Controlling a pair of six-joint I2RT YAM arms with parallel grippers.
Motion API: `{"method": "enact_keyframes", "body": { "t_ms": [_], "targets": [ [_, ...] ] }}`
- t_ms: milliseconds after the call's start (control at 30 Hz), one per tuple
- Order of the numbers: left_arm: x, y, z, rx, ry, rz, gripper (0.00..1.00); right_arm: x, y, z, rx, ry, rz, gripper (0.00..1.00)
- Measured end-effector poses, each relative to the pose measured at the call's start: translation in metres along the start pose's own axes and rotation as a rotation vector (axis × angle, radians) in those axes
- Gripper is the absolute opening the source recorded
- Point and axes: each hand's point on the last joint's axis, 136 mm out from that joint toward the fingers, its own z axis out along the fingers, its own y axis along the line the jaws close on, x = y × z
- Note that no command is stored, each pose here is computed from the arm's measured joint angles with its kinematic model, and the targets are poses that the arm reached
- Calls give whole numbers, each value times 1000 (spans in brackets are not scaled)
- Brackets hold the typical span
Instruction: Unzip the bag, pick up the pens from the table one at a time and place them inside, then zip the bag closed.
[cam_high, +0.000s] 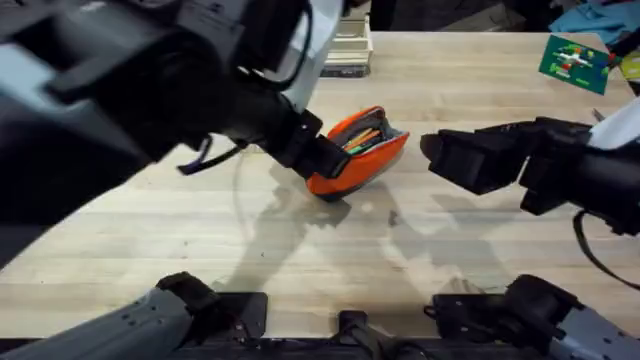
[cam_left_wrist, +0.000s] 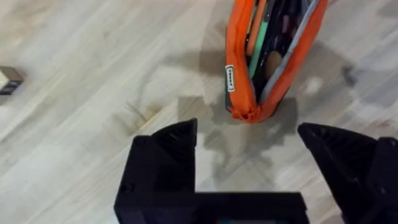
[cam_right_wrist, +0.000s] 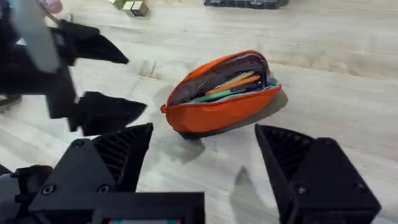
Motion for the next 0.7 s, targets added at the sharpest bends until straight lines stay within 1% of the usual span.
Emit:
{"method": "enact_keyframes", "body": {
  "t_ms": [100, 167, 333, 433, 567, 700],
  "targets": [
    [-1, 5, -14, 2, -44, 13, 993, 0, 0, 0, 1, 0, 0, 998],
    [3, 8, -24, 8, -59, 21, 994, 0, -1, 0, 4, -2, 0, 998],
    [20, 16, -42, 35, -58, 36, 994, -1, -1, 0, 7, -3, 0, 997],
    [31, 16, -50, 77, -52, 49, 994, -1, -1, 0, 7, -4, 0, 997],
    [42, 10, -55, 149, -47, 107, 993, -1, -1, 0, 7, -4, 0, 997],
    [38, 10, -57, 165, -80, 175, 993, 0, -1, 0, 8, -2, 0, 997]
  ]
}}
